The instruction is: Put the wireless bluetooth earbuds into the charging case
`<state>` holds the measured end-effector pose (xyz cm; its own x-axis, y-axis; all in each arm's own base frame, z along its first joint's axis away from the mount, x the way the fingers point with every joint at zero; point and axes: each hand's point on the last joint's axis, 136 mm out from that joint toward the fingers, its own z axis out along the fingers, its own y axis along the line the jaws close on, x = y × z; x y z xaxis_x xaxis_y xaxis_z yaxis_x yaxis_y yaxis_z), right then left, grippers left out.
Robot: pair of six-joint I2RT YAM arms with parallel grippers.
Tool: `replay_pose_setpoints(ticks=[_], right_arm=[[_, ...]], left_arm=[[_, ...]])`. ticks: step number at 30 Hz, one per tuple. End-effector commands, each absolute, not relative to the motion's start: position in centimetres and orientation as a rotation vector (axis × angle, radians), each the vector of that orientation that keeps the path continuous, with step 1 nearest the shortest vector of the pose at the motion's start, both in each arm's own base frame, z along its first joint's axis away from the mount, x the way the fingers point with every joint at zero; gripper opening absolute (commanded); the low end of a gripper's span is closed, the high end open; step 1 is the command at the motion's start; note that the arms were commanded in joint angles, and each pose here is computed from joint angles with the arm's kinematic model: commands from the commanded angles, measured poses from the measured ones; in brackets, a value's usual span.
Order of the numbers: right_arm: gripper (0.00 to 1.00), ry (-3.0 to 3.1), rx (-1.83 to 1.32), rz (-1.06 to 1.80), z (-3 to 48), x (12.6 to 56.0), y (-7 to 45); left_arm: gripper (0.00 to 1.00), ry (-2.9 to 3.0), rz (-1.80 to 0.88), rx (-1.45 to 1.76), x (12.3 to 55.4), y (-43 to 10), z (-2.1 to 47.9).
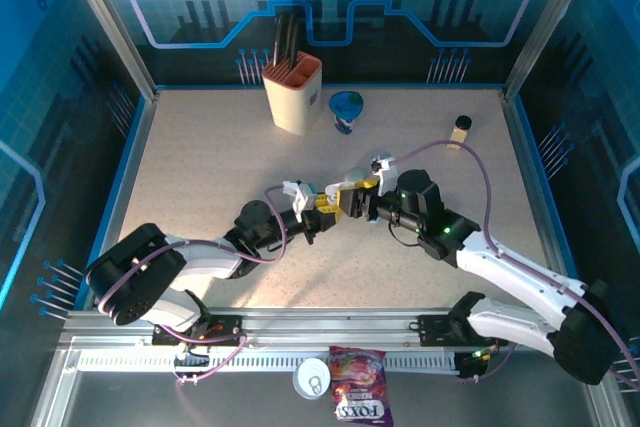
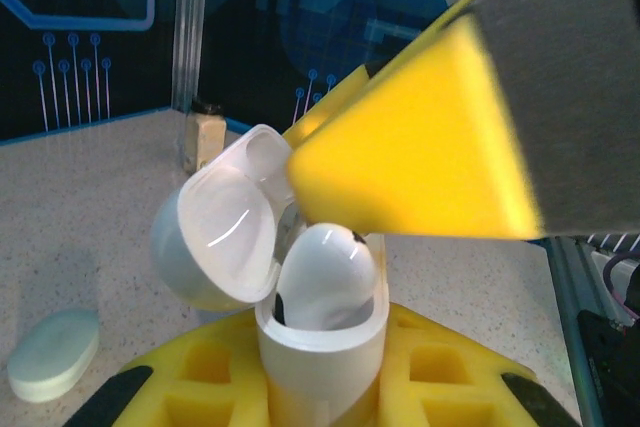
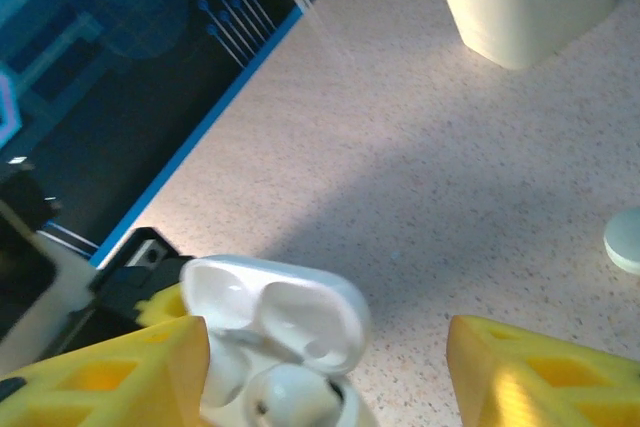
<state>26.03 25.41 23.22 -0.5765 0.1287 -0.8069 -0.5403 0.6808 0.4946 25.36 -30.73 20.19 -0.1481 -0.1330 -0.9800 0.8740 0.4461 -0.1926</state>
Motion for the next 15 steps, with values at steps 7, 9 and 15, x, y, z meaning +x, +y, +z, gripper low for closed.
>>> replay_pose_setpoints(ticks=[7,9,15], right_arm=[[0.66,1.887,-0.356,0.924,26.6,24.9,24.5],[0.66,1.915,-0.344,0.911,26.5,24.9,24.4],[0.65,2.088,-0.321,0.81,24.8,25.4,23.8]], left_arm=[[0.11,1.361,-0.982,0.764,24.8,-31.0,21.1],[0.12,1.364,-0.941,0.794,24.9,-30.9,20.5],[0.1,1.333,-0.764,0.926,25.1,-30.8,18.9]])
